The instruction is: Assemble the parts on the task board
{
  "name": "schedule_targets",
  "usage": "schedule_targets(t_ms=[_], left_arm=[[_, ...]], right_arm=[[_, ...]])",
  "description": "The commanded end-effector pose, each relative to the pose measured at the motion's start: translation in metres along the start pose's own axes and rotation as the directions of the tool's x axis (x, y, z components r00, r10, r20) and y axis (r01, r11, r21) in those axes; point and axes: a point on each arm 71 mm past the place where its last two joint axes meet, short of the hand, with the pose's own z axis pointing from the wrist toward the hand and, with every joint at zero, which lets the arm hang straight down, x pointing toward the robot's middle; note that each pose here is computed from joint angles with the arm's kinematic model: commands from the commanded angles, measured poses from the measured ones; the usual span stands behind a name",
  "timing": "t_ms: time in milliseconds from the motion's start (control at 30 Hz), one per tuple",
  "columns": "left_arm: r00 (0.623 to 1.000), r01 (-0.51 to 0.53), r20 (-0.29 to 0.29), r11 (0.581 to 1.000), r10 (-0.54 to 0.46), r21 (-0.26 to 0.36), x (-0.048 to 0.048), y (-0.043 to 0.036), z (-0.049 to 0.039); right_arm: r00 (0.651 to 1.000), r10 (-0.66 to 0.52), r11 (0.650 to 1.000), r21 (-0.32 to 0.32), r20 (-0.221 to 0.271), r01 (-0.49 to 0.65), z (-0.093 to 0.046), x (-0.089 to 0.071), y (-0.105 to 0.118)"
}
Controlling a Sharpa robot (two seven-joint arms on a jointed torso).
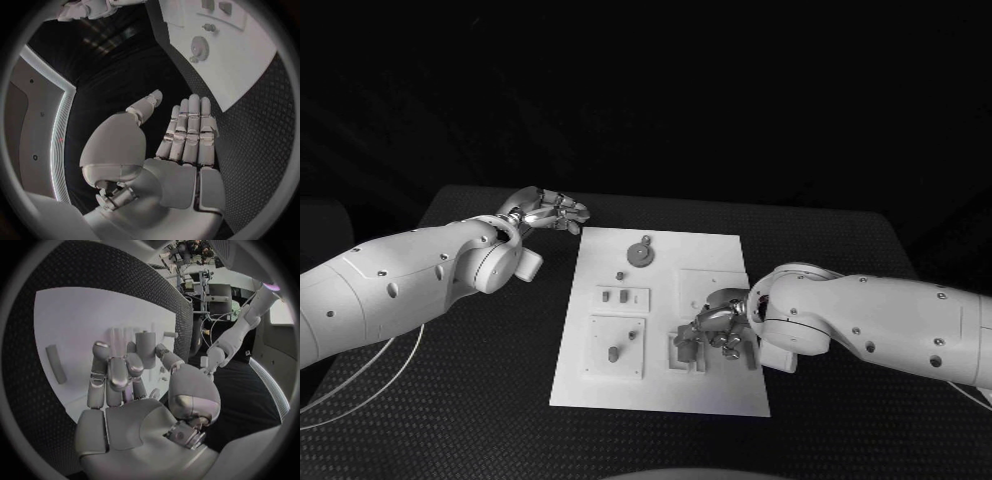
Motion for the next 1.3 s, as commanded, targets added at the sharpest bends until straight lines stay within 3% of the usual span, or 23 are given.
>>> schedule_targets(t_ms=[33,467,1300], left_arm=[[1.000,0.006,-0.014,1.000,-0.006,0.009,0.0013,-0.0022,0.0005],[1.000,0.006,-0.012,1.000,-0.006,0.009,0.0005,-0.0019,0.0001],[1.000,0.006,-0.012,1.000,-0.006,0.007,-0.0004,-0.0015,-0.0006]], right_arm=[[1.000,-0.008,1.000,0.006,-0.020,0.008,0.0008,0.0028,0.0007],[0.999,-0.024,1.000,0.016,-0.038,0.024,0.0017,0.0055,0.0002],[0.999,-0.031,0.999,0.028,-0.029,0.032,0.0093,0.0100,-0.0034]])
